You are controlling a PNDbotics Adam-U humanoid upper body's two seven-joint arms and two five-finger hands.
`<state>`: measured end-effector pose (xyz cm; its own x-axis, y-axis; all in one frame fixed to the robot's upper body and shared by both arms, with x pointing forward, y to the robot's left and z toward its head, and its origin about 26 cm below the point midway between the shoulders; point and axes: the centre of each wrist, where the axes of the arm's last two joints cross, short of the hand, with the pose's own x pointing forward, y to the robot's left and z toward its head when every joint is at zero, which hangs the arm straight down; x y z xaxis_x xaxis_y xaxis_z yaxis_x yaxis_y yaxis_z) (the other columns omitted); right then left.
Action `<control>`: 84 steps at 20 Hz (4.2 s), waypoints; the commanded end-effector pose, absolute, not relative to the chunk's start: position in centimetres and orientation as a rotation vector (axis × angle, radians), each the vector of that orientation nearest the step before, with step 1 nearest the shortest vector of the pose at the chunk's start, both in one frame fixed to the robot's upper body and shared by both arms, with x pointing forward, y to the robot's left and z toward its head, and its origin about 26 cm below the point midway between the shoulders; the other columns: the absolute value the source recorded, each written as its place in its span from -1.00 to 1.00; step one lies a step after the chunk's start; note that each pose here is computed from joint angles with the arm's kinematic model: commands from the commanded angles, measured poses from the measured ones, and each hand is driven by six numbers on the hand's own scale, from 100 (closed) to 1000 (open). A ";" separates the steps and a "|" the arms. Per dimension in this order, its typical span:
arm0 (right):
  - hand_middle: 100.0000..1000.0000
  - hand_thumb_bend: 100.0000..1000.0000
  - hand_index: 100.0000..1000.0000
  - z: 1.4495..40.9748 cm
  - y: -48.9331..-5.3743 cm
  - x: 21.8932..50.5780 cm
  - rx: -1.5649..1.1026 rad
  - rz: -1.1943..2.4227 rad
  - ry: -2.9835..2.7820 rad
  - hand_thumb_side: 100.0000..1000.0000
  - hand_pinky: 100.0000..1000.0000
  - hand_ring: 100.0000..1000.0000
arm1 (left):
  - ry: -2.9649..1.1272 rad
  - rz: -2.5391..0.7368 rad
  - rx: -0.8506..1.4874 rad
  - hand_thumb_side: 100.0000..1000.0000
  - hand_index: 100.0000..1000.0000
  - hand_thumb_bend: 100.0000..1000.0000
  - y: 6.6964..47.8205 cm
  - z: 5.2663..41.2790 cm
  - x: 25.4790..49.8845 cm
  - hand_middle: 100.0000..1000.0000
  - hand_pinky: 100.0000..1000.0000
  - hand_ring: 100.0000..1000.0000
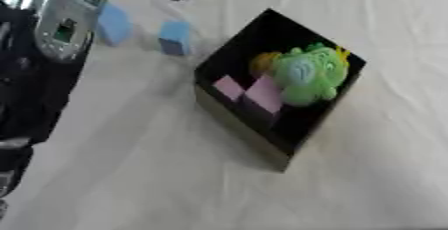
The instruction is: Pick up objects on the table and place them in the box.
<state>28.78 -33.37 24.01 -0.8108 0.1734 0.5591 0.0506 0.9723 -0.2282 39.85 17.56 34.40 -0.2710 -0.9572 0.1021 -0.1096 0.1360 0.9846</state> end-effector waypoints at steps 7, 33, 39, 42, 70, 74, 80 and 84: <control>0.04 -1.00 0.47 25.2 -33.6 28.5 -0.201 0.319 -2.537 0.01 0.72 0.59 | -1.333 -1.178 1.183 -0.68 0.85 0.08 23.8 34.0 43.2 0.72 0.72 0.81; 0.03 -1.00 0.47 25.3 -33.1 28.7 -0.186 0.345 -2.539 0.01 0.72 0.59 | -1.269 -1.550 0.928 -0.86 0.86 0.24 21.9 31.6 47.1 0.74 0.75 0.85; 0.03 -1.00 0.47 25.3 -33.0 28.7 -0.180 0.345 -2.541 0.01 0.72 0.59 | -1.228 -1.580 0.899 -0.96 0.86 0.25 21.6 30.9 47.6 0.76 0.75 0.86; 0.02 -1.00 0.47 25.3 -32.9 28.8 -0.176 0.345 -2.540 0.01 0.72 0.59 | -1.234 -1.565 0.895 -1.00 0.86 0.12 21.3 30.6 47.9 0.78 0.75 0.86; 0.01 -1.00 0.46 25.3 -32.7 28.9 -0.169 0.330 -2.540 0.02 0.72 0.58 | -1.174 -1.498 0.915 -1.00 0.68 -0.48 20.8 28.4 49.1 0.50 0.66 0.67; 0.01 -1.00 0.47 25.2 -32.6 28.9 -0.168 0.328 -2.536 0.02 0.73 0.58 | -1.211 -1.494 0.923 -1.00 0.61 -0.57 20.7 28.3 49.1 0.42 0.63 0.60; 0.01 -1.00 0.46 25.1 -32.7 28.8 -0.171 0.321 -2.531 0.02 0.73 0.58 | -1.224 -1.484 0.990 -1.00 0.34 -0.68 20.7 28.6 48.9 0.11 0.54 0.37; 0.01 -1.00 0.46 25.1 -32.8 28.8 -0.174 0.317 -2.530 0.02 0.72 0.58 | -1.344 -1.467 1.101 -1.00 0.26 -0.82 19.6 31.1 47.5 0.03 0.48 0.27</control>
<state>29.08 -32.62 24.19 -0.8107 0.1767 0.5582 0.0408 0.9681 -0.2472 48.26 19.57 28.53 -0.2579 -0.9656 -0.0339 0.1127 -0.0649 0.9915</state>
